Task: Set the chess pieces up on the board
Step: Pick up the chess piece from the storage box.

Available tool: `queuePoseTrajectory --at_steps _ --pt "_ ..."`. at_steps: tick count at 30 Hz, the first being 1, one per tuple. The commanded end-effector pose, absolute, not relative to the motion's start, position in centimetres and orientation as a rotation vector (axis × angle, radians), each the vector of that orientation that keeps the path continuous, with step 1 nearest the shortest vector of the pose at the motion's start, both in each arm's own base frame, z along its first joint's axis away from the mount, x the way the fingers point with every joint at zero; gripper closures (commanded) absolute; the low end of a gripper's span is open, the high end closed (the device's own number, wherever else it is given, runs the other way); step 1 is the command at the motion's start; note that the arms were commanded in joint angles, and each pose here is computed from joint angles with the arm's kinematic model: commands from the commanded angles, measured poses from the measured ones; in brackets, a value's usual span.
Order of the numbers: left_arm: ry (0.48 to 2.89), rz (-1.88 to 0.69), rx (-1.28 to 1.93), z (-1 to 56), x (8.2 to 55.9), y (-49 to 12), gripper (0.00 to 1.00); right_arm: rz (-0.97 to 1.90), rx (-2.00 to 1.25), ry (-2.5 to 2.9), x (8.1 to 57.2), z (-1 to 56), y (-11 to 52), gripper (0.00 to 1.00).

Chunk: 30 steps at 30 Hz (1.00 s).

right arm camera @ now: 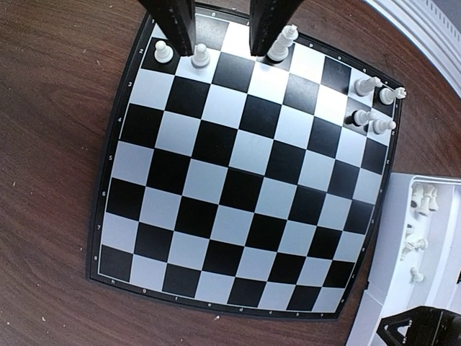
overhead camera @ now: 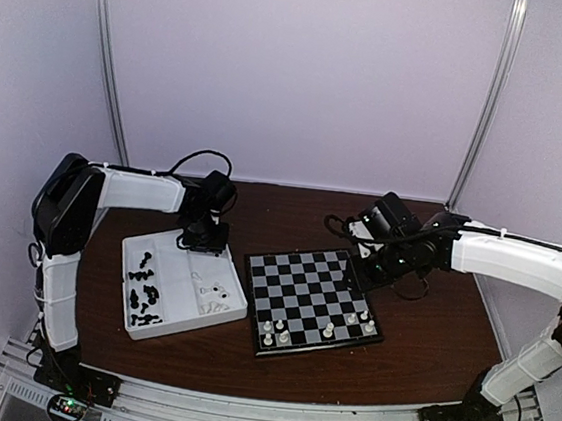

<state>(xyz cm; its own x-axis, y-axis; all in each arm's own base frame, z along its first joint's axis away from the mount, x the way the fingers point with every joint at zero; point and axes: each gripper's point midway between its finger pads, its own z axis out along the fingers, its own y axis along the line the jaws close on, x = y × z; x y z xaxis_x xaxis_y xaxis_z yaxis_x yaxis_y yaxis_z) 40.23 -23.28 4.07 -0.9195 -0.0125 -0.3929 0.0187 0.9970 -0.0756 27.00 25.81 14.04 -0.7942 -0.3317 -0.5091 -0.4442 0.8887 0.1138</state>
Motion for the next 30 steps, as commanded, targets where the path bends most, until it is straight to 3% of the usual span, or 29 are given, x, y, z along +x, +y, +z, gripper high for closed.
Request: queuePoseTrajectory --at_steps 1,15,22,30 --pt "2.722 -0.122 -0.023 4.0 41.4 -23.9 0.65 0.303 -0.558 2.532 27.2 14.6 25.4 0.72" --pt "2.759 -0.055 -0.073 2.6 40.8 -22.9 0.7 0.307 -0.561 2.523 27.4 14.7 25.5 0.71" --pt "2.753 -0.031 -0.018 2.4 41.0 -22.8 0.77 0.317 -0.558 2.519 27.3 14.9 25.6 0.72" --pt "2.752 0.033 0.063 2.5 41.3 -22.4 0.6 0.329 -0.55 2.517 27.2 15.2 25.6 0.72"
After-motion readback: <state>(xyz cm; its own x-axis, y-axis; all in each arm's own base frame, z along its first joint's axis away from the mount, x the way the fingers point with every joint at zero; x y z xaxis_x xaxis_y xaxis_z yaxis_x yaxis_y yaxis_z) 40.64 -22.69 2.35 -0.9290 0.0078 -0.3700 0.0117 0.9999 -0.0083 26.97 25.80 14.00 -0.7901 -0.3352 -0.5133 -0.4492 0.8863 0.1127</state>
